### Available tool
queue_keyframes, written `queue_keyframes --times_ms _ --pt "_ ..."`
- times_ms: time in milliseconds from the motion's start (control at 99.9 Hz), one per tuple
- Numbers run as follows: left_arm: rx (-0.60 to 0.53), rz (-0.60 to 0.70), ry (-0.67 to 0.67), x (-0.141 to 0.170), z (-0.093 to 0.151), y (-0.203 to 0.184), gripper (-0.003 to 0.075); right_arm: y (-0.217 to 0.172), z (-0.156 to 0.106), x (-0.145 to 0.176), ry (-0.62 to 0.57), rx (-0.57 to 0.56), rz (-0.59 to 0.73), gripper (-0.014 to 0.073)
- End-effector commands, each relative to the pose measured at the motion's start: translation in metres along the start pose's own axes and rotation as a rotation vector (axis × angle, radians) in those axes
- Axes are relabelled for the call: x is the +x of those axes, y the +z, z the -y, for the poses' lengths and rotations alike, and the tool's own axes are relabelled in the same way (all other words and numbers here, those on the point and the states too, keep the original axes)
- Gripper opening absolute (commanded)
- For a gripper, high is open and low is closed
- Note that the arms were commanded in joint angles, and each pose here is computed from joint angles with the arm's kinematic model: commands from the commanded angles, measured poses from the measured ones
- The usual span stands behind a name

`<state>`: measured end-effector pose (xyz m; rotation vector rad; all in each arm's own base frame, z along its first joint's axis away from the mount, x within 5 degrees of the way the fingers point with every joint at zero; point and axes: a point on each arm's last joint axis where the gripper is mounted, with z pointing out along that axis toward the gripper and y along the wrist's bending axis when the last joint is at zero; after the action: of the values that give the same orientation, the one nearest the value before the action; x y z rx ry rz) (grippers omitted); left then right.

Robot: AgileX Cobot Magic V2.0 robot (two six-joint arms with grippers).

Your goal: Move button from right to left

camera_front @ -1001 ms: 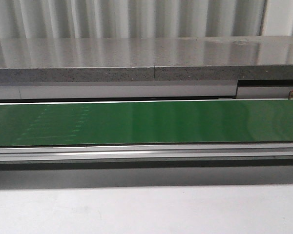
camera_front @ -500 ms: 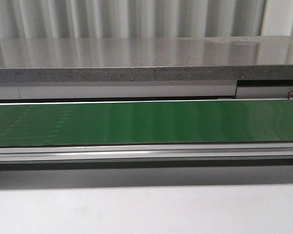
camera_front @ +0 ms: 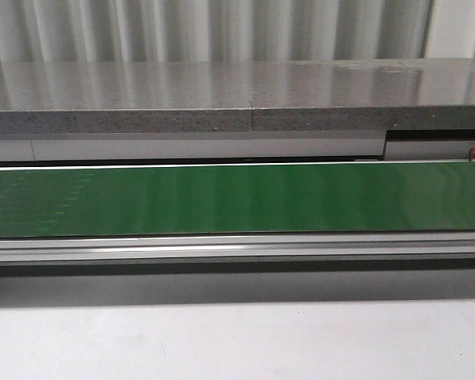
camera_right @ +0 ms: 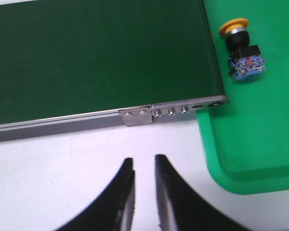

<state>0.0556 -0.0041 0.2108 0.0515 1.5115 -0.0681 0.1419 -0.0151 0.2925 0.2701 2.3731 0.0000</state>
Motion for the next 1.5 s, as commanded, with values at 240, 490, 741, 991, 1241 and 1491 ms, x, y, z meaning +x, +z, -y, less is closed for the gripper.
queue_keyframes --times_ms 240,490,741,991,1241,1491 --pt "0.019 0.091 -0.016 -0.001 0.001 -0.002 -0.0020 -0.009 -0.002 -0.025 0.009 -0.008 0.074 0.0589" --pt "0.019 0.091 -0.016 -0.001 0.001 -0.002 -0.0020 -0.008 0.005 -0.082 -0.026 0.058 0.029 0.0574" --pt "0.019 0.091 -0.016 -0.001 0.001 -0.002 -0.0020 0.022 0.045 -0.130 -0.052 0.114 -0.025 0.0574" --pt "0.019 0.091 -0.016 -0.001 0.001 -0.002 -0.0020 0.080 0.099 -0.142 0.003 0.131 -0.122 0.0574" --pt "0.019 0.091 -0.016 -0.001 0.001 -0.002 -0.0020 0.127 0.125 -0.134 0.023 0.147 -0.183 0.0574" --pt "0.019 0.091 -0.016 -0.001 0.001 -0.002 -0.0020 0.170 0.132 -0.120 0.011 0.092 -0.254 0.0574"
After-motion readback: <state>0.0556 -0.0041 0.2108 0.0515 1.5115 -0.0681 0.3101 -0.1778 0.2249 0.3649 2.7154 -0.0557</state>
